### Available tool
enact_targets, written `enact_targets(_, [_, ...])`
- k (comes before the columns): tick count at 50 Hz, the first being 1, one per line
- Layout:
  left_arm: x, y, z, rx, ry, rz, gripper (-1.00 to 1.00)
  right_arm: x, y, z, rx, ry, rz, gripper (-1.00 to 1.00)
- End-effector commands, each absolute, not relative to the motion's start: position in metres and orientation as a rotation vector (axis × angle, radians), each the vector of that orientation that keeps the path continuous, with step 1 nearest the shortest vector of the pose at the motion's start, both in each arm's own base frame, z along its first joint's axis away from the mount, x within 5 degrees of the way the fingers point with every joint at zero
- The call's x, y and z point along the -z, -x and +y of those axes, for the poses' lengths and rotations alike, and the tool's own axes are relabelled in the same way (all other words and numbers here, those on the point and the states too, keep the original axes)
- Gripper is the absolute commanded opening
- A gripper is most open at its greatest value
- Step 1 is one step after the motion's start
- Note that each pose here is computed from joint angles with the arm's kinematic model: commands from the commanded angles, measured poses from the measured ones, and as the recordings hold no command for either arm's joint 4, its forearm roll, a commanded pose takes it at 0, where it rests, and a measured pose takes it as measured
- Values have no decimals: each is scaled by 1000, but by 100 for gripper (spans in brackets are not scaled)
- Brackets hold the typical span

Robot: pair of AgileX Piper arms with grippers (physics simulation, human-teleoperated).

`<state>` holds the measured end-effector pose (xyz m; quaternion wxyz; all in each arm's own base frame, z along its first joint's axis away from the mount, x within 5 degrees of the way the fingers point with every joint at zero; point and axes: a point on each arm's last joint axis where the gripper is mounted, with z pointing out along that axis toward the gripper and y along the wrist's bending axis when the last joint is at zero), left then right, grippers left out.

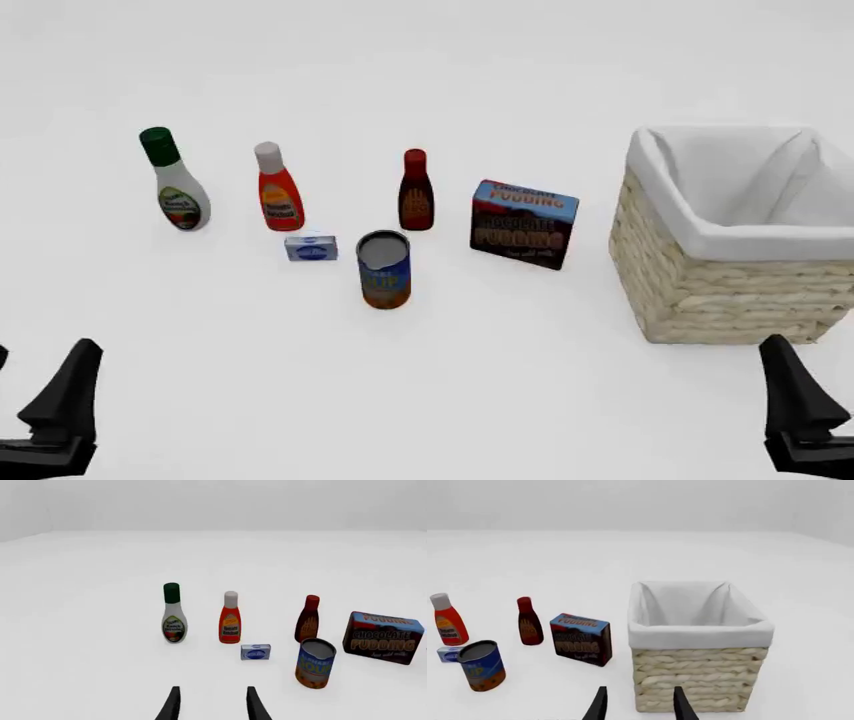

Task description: Pick the bbq sauce and place it in the basket.

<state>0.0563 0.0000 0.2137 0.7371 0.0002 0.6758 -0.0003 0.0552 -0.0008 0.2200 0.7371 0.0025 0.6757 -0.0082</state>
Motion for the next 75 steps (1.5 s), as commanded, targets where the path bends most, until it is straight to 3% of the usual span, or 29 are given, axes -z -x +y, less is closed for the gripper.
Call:
enact_targets(1, [-214, -57, 0, 1, -1, 1485, 100, -214, -58, 0, -5, 5, 1488, 100])
enact_targets(16, [-214, -57, 0, 2, -2, 1485, 100, -221, -58, 1, 1, 23, 1491, 100])
enact_targets(27, [-214, -57, 0, 2, -2, 1485, 100, -258, -67, 5, -29, 77, 1495, 100])
enact_targets(58, [-214, -57, 0, 2, -2, 1485, 100, -323, -146, 17, 22, 209, 1635, 100])
enact_targets(75, [-214, -57, 0, 2, -2, 1485, 100, -370, -200, 40, -126, 190, 1687, 100])
